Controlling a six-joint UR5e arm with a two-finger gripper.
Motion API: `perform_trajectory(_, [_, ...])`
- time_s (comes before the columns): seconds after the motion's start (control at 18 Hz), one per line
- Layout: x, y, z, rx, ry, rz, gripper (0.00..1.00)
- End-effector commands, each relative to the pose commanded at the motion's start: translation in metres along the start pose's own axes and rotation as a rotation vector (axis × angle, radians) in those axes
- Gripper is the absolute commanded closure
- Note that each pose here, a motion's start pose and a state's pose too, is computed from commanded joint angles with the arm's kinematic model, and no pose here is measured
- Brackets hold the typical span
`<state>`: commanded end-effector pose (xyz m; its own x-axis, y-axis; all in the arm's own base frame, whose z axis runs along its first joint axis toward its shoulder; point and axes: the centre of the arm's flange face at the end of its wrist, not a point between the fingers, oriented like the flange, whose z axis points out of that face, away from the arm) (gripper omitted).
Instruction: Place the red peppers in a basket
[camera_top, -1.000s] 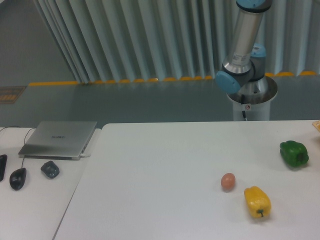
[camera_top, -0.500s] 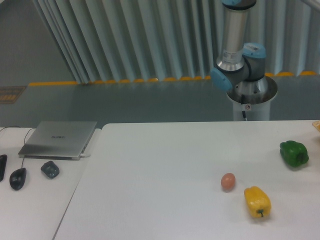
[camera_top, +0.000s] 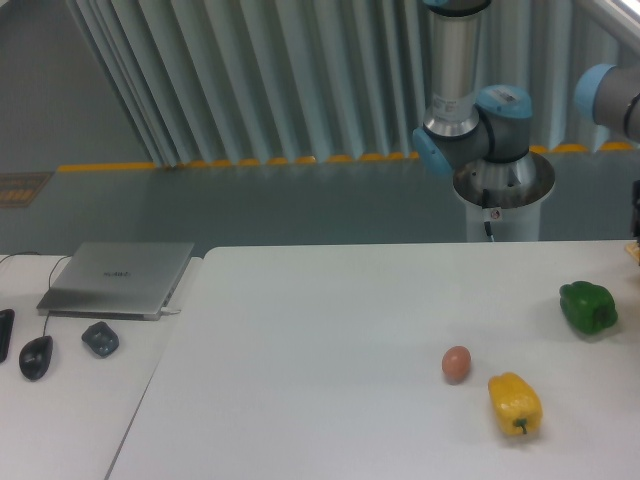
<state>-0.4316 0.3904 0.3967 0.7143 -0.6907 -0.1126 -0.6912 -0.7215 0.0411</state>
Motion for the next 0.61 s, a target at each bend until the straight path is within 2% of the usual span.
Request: perform_trajectory(0.61, [0.001, -0.020, 0.018, 0.011, 0.027, 0.032, 0.00])
